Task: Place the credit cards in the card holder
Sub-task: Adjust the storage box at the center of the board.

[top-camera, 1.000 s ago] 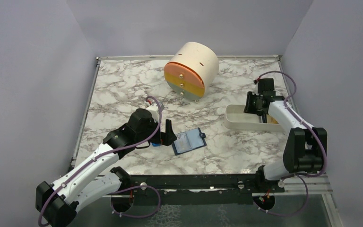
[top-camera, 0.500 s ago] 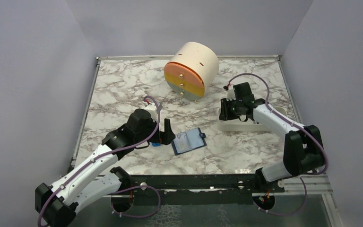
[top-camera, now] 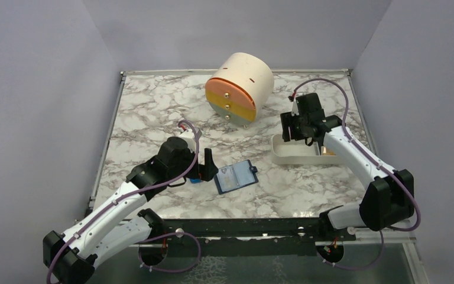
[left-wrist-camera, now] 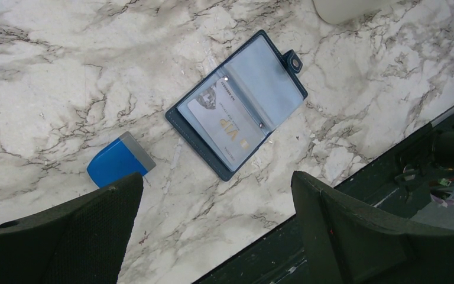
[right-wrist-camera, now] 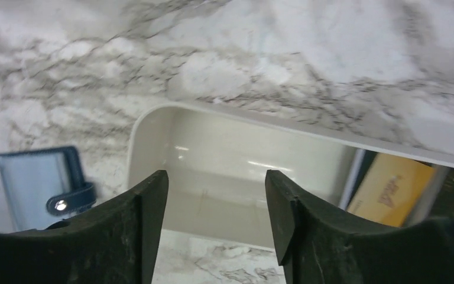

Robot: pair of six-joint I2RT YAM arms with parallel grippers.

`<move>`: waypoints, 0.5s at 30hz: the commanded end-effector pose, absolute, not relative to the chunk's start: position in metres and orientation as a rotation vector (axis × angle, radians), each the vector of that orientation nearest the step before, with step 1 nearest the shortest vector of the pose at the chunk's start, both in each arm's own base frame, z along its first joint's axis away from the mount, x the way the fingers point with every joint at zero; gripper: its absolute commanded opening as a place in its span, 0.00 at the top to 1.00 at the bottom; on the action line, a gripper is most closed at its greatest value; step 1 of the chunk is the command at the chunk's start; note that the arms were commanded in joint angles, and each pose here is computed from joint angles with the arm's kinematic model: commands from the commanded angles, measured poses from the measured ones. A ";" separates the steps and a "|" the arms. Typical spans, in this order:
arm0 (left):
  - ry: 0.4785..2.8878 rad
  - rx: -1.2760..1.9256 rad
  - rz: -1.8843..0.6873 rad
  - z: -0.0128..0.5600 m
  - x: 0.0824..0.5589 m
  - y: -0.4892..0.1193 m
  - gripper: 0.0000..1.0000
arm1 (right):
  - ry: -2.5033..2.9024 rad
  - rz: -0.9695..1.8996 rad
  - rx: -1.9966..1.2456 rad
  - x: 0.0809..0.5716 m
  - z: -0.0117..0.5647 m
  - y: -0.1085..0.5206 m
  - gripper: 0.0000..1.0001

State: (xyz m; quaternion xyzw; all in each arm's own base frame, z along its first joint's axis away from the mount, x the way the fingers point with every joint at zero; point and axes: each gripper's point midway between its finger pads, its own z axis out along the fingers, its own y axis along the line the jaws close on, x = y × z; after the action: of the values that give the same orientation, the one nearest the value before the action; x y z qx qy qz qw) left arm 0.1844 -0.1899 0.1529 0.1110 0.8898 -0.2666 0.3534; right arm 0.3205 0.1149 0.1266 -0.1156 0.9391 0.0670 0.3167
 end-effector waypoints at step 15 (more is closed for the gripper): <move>2.270 0.405 -0.687 0.165 0.183 -0.203 0.01 | 2.513 -0.533 0.013 0.324 0.128 -0.019 0.31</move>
State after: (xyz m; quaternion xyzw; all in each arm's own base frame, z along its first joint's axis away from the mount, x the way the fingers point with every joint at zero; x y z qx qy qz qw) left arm 0.1782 -0.1997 0.1506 0.1421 0.8894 -0.2665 0.3431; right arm 0.3384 0.0054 0.1308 -0.0031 0.9422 -0.1606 0.2940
